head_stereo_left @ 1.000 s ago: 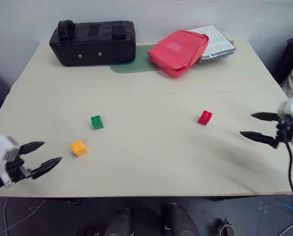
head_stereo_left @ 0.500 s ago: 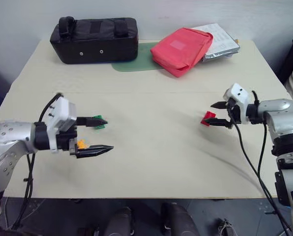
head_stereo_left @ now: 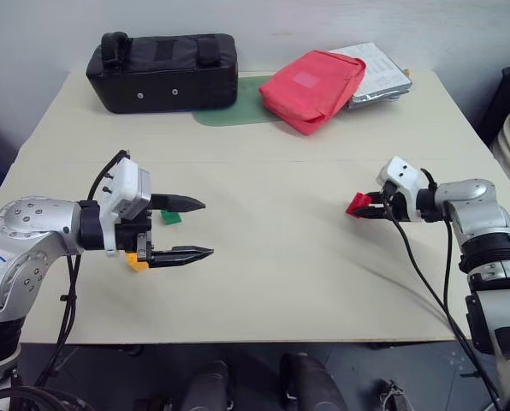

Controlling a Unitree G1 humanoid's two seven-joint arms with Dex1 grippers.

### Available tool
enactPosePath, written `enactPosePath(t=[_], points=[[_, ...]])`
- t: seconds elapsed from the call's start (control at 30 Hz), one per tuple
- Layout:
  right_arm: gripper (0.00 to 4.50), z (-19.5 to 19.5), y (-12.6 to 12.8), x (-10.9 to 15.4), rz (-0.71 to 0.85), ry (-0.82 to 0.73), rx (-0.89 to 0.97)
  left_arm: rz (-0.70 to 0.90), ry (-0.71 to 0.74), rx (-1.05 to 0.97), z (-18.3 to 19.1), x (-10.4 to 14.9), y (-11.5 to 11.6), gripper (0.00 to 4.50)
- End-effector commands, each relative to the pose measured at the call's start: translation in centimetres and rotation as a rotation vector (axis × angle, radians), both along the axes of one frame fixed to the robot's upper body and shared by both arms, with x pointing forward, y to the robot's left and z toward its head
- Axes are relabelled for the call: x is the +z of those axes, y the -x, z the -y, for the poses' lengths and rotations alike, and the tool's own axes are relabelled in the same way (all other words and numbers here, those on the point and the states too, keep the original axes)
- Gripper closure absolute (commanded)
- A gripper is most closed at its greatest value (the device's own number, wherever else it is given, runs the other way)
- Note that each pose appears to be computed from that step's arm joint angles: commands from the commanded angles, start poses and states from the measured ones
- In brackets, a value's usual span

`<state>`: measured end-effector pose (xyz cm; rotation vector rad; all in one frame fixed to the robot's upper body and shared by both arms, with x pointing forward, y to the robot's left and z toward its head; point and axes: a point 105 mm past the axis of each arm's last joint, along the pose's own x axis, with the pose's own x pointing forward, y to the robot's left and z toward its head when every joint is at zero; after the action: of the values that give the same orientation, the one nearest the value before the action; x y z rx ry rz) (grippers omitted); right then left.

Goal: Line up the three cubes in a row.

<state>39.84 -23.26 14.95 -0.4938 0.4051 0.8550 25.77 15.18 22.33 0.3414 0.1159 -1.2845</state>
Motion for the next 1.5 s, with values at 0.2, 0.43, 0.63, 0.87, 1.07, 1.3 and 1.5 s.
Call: enactPosePath(t=[0.2,0.43,0.63,0.87,1.07,1.3,1.5], points=[[3.01,-2.7,4.6,3.1,0.064,-0.073,0.349,0.012,-0.004,-0.129,1.3,1.0,1.1,0.00],[3.01,-5.0,13.0,1.0,0.005,0.061,0.583,-0.026,-0.090,-0.335,2.9,-0.4,2.7,0.00],[3.01,-5.4,14.9,-1.8,0.010,0.136,0.586,0.016,-0.150,-0.437,3.8,-1.4,2.9,0.00],[3.01,-5.9,14.6,-3.4,0.031,0.153,0.577,0.028,-0.150,-0.464,4.2,-1.3,2.7,0.00],[3.01,-6.2,14.5,-4.2,0.017,0.150,0.585,0.033,-0.142,-0.457,4.2,-1.2,2.6,0.00],[1.03,-6.3,14.4,-3.9,0.005,0.130,0.574,0.037,-0.134,-0.440,4.2,-1.3,2.4,0.00],[0.03,-5.8,14.2,-1.5,0.043,0.099,0.554,0.041,-0.114,-0.358,3.9,-1.4,1.4,0.00]])
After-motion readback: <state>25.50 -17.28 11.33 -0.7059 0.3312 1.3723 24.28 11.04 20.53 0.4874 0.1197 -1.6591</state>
